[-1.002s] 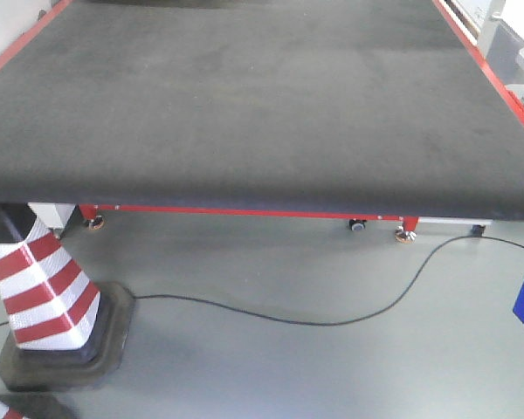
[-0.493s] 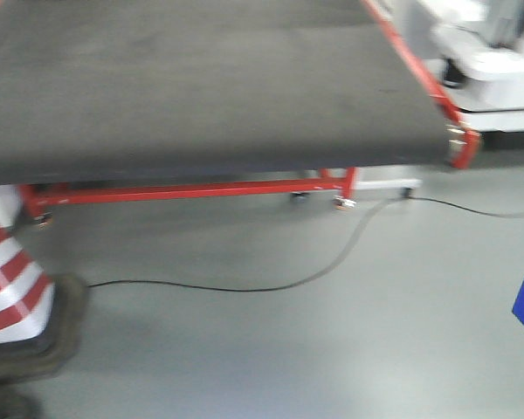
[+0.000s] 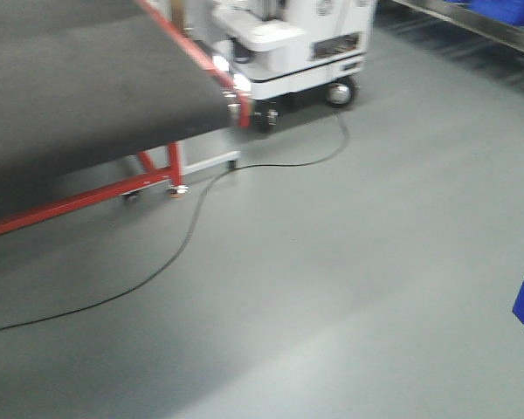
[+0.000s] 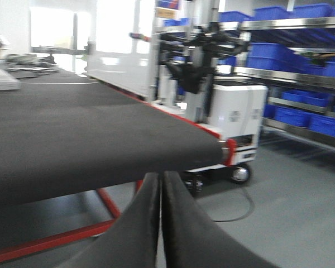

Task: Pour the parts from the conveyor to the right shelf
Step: 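Drive away from the conveyor holding the block in the right gripper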

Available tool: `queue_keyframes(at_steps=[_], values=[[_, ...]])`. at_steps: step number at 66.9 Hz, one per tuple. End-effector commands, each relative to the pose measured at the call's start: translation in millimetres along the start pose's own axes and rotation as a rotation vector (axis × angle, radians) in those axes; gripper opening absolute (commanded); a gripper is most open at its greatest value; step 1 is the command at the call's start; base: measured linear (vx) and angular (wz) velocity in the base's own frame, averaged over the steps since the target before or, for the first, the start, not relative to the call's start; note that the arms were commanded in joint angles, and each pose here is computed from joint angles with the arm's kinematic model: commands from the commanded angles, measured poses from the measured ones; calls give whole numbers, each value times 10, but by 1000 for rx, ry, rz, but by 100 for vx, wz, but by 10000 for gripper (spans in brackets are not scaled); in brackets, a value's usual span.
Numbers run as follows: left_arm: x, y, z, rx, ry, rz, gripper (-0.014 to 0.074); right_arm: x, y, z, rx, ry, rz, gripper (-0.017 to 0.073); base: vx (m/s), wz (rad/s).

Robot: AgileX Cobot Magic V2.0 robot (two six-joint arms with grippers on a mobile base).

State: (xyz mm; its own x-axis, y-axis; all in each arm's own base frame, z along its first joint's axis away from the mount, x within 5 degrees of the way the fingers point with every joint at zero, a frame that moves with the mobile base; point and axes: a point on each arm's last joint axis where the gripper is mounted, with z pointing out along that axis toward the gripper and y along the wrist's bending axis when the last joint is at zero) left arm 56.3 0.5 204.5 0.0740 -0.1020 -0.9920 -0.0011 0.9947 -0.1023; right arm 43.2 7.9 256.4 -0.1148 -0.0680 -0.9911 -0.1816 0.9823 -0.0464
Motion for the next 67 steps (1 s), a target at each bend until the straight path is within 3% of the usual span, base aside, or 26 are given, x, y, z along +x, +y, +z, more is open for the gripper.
queue_keyframes(at_steps=[1,67], values=[[14,-3,-4,12,-62,-16,-6,-161,-9,-21,7,-100,-12,-1,-17,-75],[14,-3,-4,12,-62,-16,-6,-161,-9,-21,7,-100,-12,-1,-17,-71]])
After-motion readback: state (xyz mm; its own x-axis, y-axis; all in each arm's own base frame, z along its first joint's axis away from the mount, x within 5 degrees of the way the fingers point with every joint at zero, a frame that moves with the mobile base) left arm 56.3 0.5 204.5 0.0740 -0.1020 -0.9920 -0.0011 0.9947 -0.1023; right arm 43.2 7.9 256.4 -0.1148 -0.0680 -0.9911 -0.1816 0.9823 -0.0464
